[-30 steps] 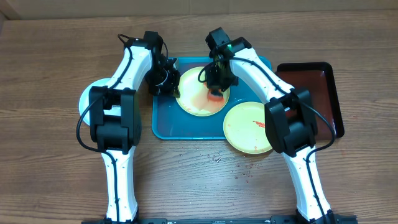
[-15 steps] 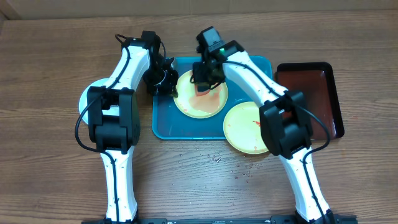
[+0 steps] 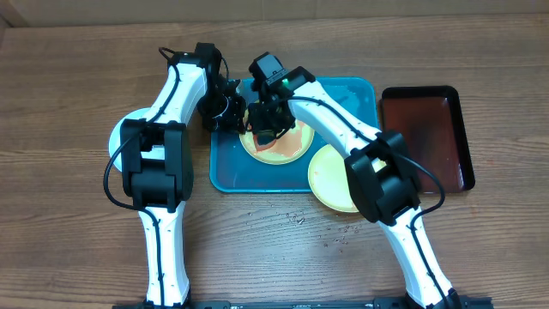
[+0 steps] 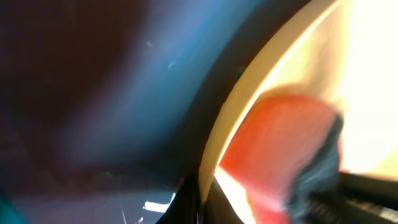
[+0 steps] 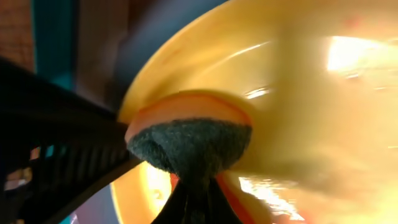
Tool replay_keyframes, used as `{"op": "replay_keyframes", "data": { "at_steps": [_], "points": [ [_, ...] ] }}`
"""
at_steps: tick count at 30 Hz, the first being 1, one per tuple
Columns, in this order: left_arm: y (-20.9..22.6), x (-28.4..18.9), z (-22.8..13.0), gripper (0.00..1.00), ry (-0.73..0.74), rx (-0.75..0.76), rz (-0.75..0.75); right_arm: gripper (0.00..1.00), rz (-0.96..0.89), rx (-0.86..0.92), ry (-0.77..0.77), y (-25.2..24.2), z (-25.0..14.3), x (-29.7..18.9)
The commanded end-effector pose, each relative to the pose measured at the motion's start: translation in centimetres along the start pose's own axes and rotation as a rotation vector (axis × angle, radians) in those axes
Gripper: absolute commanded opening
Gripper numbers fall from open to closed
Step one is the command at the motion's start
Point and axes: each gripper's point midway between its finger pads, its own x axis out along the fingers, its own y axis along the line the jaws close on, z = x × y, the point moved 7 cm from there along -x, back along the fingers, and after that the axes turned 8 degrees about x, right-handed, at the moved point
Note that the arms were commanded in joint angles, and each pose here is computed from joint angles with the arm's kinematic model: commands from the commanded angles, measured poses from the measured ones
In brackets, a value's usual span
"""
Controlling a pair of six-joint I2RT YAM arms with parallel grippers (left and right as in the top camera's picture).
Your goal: Clean dirty plates on tray and stack at the side
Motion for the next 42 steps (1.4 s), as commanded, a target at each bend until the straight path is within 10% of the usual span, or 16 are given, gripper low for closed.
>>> {"op": "replay_keyframes", "data": {
  "at_steps": [1, 11, 21, 32, 42],
  "points": [
    [1.6, 1.1, -0.8, 0.04, 0.053, -0.010, 0.075, 0.04, -0.088, 0.066, -0.037, -4.0, 1.9, -0.3],
    [1.6, 1.1, -0.7, 0.04, 0.049, -0.008, 0.076, 0.04, -0.246, 0.236, -0.026, -11.5, 3.2, -2.6],
    [1.1, -1.2, 0.0, 0.04, 0.025, -0.002, 0.106, 0.04, 0.123, 0.122, 0.075, -5.9, 2.5, -10.1],
    [-2.0, -11.8, -0.4, 0.04, -0.181, 0.017, 0.362, 0.04, 0.225, 0.109, -0.198, -6.3, 3.3, -24.0],
    [-6.9, -17.1, -2.7, 0.04, -0.332, 0.012, 0.770, 0.04, 0.188, 0.271, -0.246, -13.5, 4.1, -27.0]
  ]
}}
